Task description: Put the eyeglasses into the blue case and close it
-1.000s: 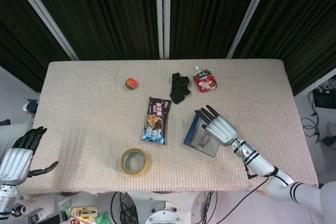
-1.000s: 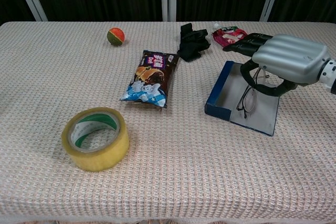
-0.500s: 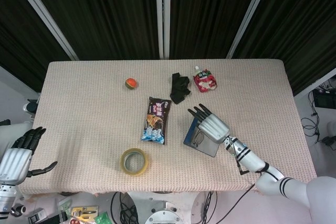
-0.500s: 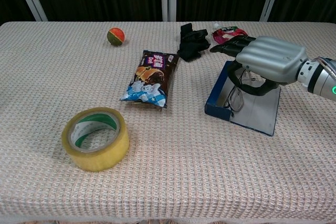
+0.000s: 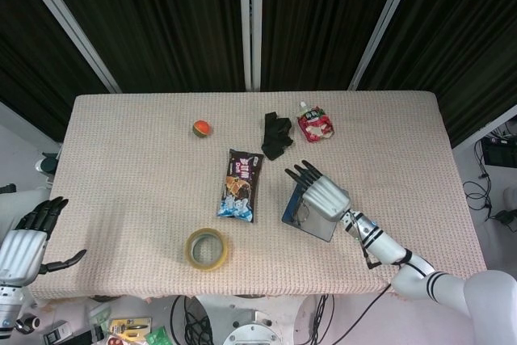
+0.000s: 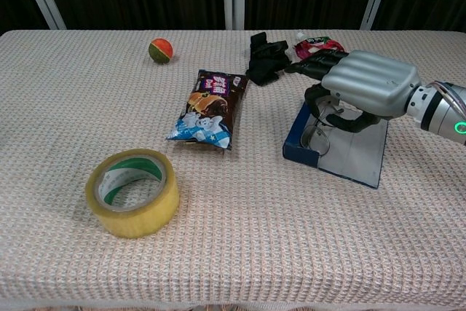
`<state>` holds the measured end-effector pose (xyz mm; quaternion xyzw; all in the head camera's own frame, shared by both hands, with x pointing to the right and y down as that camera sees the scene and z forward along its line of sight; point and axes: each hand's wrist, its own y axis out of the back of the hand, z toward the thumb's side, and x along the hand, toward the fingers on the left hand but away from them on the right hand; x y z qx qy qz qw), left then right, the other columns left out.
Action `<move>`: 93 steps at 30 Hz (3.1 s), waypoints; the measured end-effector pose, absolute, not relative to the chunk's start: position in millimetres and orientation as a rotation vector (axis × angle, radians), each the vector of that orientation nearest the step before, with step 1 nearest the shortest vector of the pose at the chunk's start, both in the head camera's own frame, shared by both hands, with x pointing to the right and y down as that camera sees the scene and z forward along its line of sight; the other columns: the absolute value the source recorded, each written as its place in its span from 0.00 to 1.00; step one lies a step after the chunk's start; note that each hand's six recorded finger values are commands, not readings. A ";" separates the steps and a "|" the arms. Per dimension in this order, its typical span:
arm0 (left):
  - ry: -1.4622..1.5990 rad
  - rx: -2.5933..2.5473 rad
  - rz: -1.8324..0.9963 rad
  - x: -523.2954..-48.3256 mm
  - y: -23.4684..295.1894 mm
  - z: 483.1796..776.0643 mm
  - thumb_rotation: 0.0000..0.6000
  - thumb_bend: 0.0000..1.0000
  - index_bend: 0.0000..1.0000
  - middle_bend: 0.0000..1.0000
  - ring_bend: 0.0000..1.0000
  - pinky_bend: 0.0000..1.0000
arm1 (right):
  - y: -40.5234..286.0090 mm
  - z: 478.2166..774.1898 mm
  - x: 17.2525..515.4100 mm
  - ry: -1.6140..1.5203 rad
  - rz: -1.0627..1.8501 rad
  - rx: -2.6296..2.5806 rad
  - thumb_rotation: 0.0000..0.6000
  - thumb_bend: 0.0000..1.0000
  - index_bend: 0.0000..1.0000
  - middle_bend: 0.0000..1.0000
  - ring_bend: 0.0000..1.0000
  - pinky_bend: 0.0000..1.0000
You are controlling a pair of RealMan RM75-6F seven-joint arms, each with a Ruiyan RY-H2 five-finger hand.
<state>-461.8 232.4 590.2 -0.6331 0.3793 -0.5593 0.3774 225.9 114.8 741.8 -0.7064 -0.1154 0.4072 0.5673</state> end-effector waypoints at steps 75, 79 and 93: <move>0.968 -1.617 -1.437 -465.4 234.8 593.9 0.54 0.14 0.06 0.08 0.09 0.23 | 145.1 757.8 265.8 -0.356 0.969 -1.702 1.00 0.39 0.55 0.00 0.00 0.00; 0.968 -1.618 -1.439 -465.2 234.5 594.4 0.54 0.14 0.06 0.08 0.09 0.23 | 142.1 759.7 261.3 -0.381 0.969 -1.705 1.00 0.39 0.68 0.00 0.00 0.00; 0.976 -1.632 -1.437 -464.7 234.5 596.5 0.55 0.14 0.06 0.08 0.09 0.23 | 143.3 735.3 290.6 -0.455 0.942 -1.664 1.00 0.38 0.95 0.01 0.00 0.00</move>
